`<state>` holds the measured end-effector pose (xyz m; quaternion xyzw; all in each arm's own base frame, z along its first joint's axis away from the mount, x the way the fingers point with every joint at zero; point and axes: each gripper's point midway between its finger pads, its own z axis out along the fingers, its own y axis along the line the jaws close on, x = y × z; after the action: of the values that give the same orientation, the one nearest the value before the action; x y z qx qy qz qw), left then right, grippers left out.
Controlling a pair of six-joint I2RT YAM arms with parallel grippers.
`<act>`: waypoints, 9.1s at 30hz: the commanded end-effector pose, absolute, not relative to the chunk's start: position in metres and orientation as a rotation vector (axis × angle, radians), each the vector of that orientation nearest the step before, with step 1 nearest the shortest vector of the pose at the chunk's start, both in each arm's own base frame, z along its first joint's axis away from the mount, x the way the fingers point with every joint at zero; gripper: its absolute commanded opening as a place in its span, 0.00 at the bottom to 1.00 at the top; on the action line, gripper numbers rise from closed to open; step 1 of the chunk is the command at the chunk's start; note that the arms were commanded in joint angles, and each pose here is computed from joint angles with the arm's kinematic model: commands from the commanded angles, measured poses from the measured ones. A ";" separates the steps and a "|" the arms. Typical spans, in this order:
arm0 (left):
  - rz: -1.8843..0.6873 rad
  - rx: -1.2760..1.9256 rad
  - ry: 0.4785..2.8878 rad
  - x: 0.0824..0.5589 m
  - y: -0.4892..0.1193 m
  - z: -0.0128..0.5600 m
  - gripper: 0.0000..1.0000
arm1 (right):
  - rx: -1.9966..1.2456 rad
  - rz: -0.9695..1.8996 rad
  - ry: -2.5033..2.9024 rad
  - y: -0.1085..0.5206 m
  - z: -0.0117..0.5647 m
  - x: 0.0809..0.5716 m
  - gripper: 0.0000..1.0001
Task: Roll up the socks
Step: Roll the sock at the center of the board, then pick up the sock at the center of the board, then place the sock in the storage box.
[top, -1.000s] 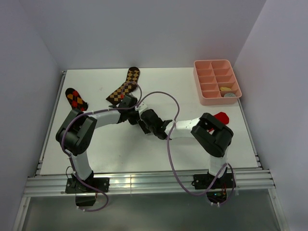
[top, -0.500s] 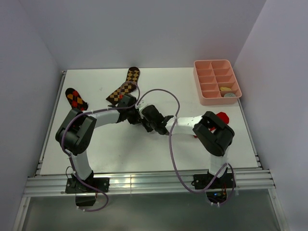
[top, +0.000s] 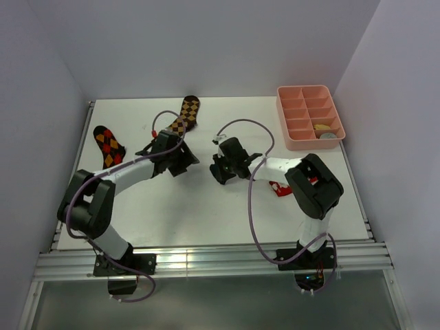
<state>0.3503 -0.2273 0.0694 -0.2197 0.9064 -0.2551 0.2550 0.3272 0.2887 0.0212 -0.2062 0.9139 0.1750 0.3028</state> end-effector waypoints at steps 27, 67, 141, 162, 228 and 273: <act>-0.966 -0.514 2.330 0.338 -0.250 0.111 0.70 | -0.302 0.807 2.713 0.254 -0.019 0.291 0.00; -0.889 -0.805 2.422 0.350 -0.299 0.004 0.01 | -0.381 0.737 2.592 0.255 -0.004 0.304 0.16; -0.847 -0.544 2.480 0.350 -0.316 0.036 0.00 | -0.889 0.107 2.259 0.294 0.008 0.309 0.27; -0.690 -0.764 2.144 0.362 -0.184 0.157 0.87 | -0.394 0.261 2.358 0.228 0.083 0.334 0.00; 0.167 -0.739 1.753 0.338 0.015 0.261 0.99 | 1.323 0.246 2.158 -0.067 0.083 0.543 0.16; 0.147 -0.740 1.743 0.335 0.015 0.266 0.99 | 0.965 0.322 2.216 -0.020 0.170 0.521 0.51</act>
<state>0.3364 0.0146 0.2576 -0.3180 0.7551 0.0692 0.5692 0.5213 -0.0298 0.1061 0.4096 0.8618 0.1055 0.2798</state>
